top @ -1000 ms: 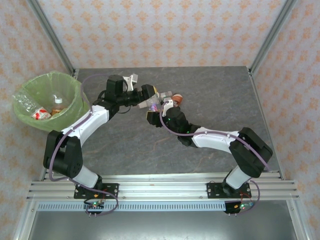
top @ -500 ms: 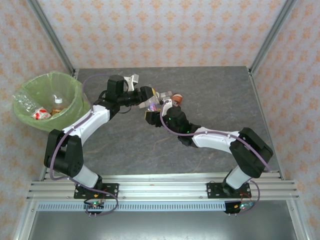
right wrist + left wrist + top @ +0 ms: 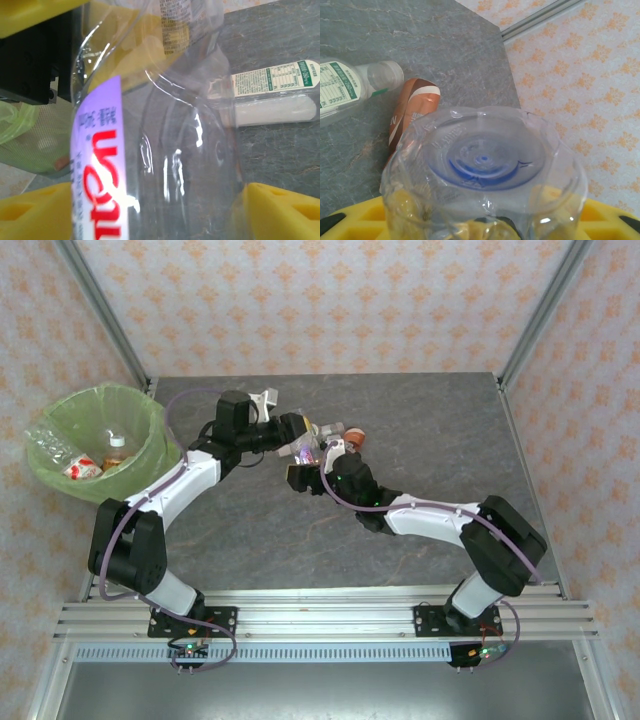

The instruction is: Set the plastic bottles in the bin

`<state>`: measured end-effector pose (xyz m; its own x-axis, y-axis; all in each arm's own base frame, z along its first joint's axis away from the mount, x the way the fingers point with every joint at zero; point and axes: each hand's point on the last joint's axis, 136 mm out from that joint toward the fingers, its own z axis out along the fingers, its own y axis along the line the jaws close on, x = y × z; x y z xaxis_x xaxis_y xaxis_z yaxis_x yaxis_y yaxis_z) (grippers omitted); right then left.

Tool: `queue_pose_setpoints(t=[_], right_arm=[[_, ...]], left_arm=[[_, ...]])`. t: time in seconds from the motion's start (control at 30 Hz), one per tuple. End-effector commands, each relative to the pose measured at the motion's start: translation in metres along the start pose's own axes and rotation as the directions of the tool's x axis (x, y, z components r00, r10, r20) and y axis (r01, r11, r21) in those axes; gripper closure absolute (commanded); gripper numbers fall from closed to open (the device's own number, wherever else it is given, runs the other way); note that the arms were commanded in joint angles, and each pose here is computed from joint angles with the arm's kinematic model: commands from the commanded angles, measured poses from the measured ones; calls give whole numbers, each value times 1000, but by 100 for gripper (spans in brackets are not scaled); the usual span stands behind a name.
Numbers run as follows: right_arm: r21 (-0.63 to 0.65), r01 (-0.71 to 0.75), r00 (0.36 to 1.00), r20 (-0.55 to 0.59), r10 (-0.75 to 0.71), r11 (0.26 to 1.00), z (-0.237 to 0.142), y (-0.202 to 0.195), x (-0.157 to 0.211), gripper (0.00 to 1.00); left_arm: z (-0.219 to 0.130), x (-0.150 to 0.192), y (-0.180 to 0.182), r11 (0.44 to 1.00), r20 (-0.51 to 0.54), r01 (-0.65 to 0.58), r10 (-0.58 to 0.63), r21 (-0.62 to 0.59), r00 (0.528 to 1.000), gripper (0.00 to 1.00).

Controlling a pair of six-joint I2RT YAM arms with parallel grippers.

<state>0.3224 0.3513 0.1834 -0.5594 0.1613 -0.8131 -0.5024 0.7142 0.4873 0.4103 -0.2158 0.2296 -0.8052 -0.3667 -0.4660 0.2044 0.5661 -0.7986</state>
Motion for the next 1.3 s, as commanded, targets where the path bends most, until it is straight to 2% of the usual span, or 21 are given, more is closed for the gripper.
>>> queue_pose_setpoints(t=[0.0,0.03,0.07,0.3,0.67,0.83,1.1,1.27], right_arm=[[16,20,998,56,-21,1000,-16,3,-18,9],[27,25,998,63,-27,999,-19,1,-18,1],[39,25,997,72,-28,999,-22,-2,-19,1],[121,14,992,119,-29,993,-38,-21,-20,1],[327,-56,976,218,-18,943,-55,-60,-33,1],[375,-81,972,237,-11,924,-58,-70,-33,1],[388,-90,972,233,-3,917,-54,-72,-33,1],[393,-93,973,230,0,915,-53,-74,-32,1]], left_arm=[[-5,-14,-10,1000,51,-24,25,-17,998,49],[-5,-15,-9,999,55,-23,24,-23,998,49],[-6,-16,-7,999,60,-23,24,-31,998,49],[-17,-21,3,989,97,-53,66,-138,993,49],[-52,-37,11,943,177,-99,162,-317,971,48],[-77,-52,16,890,231,-113,234,-441,944,48],[-104,-74,14,839,313,-86,293,-537,903,48],[-131,-91,12,789,391,-30,336,-614,857,49]])
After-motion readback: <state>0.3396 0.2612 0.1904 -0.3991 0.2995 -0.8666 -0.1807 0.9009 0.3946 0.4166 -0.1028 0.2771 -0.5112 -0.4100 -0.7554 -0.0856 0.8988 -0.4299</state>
